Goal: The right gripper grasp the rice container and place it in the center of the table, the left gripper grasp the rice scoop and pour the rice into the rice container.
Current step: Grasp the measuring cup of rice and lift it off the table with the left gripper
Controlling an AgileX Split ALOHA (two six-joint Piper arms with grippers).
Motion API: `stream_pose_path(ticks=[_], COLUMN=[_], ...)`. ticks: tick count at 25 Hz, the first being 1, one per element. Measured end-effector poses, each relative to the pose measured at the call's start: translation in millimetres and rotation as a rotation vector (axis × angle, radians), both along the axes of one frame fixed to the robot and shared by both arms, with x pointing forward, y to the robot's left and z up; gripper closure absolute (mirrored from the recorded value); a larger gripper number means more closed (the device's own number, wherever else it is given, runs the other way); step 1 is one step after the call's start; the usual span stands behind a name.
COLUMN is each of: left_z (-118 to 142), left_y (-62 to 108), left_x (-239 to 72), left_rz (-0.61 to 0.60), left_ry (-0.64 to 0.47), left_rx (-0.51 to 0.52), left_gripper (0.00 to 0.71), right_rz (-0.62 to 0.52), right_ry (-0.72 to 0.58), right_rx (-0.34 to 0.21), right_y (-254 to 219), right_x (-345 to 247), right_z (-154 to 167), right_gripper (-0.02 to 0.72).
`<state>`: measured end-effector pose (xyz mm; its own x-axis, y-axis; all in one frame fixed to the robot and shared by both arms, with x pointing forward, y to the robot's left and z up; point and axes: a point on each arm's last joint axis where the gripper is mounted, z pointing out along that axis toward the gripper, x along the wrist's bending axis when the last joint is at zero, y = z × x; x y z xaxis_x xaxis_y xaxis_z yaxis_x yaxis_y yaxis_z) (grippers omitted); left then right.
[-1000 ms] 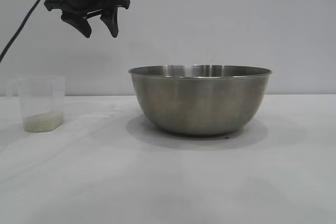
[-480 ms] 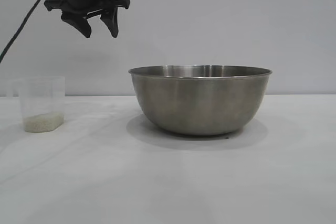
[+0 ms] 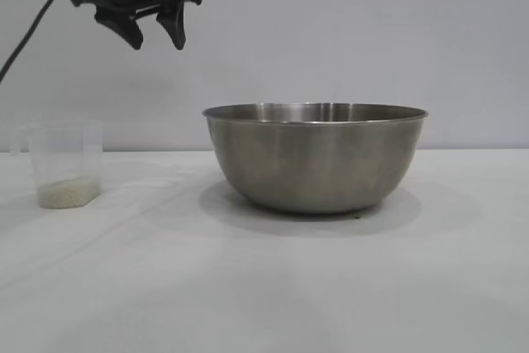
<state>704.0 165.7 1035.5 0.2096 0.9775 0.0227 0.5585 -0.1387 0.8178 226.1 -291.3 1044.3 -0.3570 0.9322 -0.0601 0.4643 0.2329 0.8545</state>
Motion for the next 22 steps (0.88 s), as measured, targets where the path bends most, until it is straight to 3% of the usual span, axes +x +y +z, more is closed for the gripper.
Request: stream_pose_path(ticks=[3,5,7,8,11,13,14,22], left_z=[19,31,37,44,47,39,30,-17], left_y=[2.5,4.7,7.4,9.3,13.2,18.5,22.6,78.2], left_x=[-6,-15,-29,-39,-73,-98,-108,-166], left_rz=[-0.008,-0.023,-0.047,-0.062,-0.152,-0.201,-0.204,-0.078], left_ry=[-0.048,-0.095,-0.145,-0.181,-0.316,-0.373,-0.374,-0.406], left_rx=[0.01,0.01,0.003,-0.004,-0.008,-0.031,-0.049,-0.168], left_gripper=[0.303,0.361,0.356,0.356,0.356,0.356,0.356,0.356], right_rz=[-0.001,-0.001,-0.004,-0.005,-0.006,-0.007,-0.007,-0.002], right_ry=[0.001,0.002,0.004,0.006,0.006,0.006,0.006,0.009], right_rx=[0.002,0.002,0.005,0.007,0.007,0.006,0.006,0.016], right_y=[0,0,0,0,0,0,0,1], right_x=[0,0,0,0,0,0,0,0], right_z=[0,0,-1,-1,-1,-1,-1,-1], right_gripper=[0.148,0.148,0.148,0.204,0.203,0.244,0.227,0.227])
